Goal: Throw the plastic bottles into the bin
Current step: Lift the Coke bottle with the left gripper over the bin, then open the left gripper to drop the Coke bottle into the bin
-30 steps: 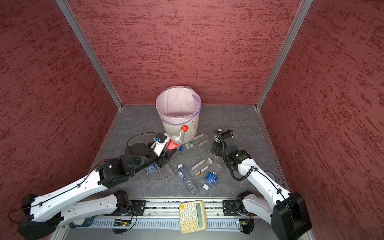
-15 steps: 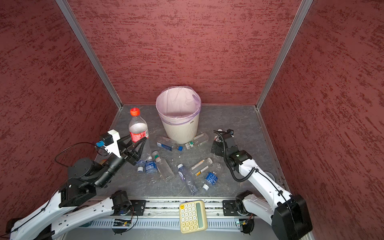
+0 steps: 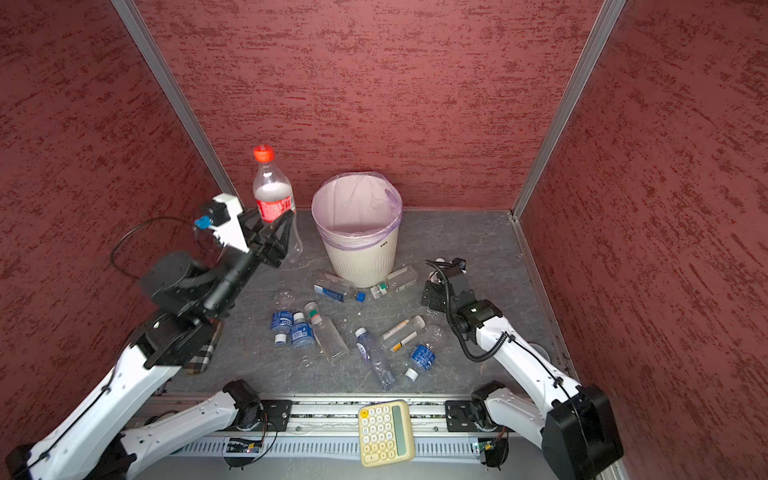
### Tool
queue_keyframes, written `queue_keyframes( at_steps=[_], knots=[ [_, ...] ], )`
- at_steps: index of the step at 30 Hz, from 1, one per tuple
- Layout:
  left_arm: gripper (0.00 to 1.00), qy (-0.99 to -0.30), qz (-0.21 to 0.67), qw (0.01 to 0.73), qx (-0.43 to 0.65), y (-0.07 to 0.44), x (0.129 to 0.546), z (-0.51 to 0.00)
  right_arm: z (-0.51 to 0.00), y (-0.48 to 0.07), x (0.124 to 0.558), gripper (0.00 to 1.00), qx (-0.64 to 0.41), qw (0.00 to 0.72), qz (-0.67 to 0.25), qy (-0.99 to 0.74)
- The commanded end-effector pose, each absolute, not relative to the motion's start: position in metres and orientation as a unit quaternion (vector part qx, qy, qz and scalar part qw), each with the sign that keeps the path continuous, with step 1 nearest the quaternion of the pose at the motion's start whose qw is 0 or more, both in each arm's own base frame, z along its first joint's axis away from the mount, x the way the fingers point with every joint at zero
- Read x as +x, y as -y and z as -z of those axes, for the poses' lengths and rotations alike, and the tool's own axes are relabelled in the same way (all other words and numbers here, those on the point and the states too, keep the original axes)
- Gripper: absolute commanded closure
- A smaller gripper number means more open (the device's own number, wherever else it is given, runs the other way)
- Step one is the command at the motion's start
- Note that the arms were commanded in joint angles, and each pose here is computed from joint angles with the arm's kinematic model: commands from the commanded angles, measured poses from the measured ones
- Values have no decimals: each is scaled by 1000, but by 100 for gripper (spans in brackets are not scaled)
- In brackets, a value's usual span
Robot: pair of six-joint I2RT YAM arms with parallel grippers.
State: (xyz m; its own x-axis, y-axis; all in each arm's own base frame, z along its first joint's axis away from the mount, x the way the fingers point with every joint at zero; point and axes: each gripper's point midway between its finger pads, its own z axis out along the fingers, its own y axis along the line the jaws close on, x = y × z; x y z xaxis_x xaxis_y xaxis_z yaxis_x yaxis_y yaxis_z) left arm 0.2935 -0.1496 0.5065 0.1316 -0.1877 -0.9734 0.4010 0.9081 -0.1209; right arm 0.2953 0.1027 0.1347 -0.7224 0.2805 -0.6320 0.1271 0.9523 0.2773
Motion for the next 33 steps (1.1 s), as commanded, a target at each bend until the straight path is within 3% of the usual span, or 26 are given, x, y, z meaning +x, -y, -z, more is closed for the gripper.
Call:
queue_keyframes(
  at_steps=[1,3,5,7,9,23,33],
  knots=[
    [44,-615,288,725,115,180,352,-518,-149,-110,301,2,106,374,-125,-913],
    [44,-623,310,708,118,193,402,-518,-151,-109,301,1,109,375,-125,-912],
    [38,-634,326,690,122,208,443,-513,-152,-108,300,1,111,377,-125,-911],
    [23,-656,325,672,112,217,473,-501,-154,-106,299,1,115,379,-124,-910],
    [0,-668,321,663,100,217,483,-489,-157,-103,298,1,120,383,-120,-908],
    [1,-641,311,693,115,194,400,-510,-146,-98,319,1,125,359,-91,-920],
    [0,-689,282,662,88,167,364,-456,-123,-96,352,1,122,320,-59,-938]
  ],
)
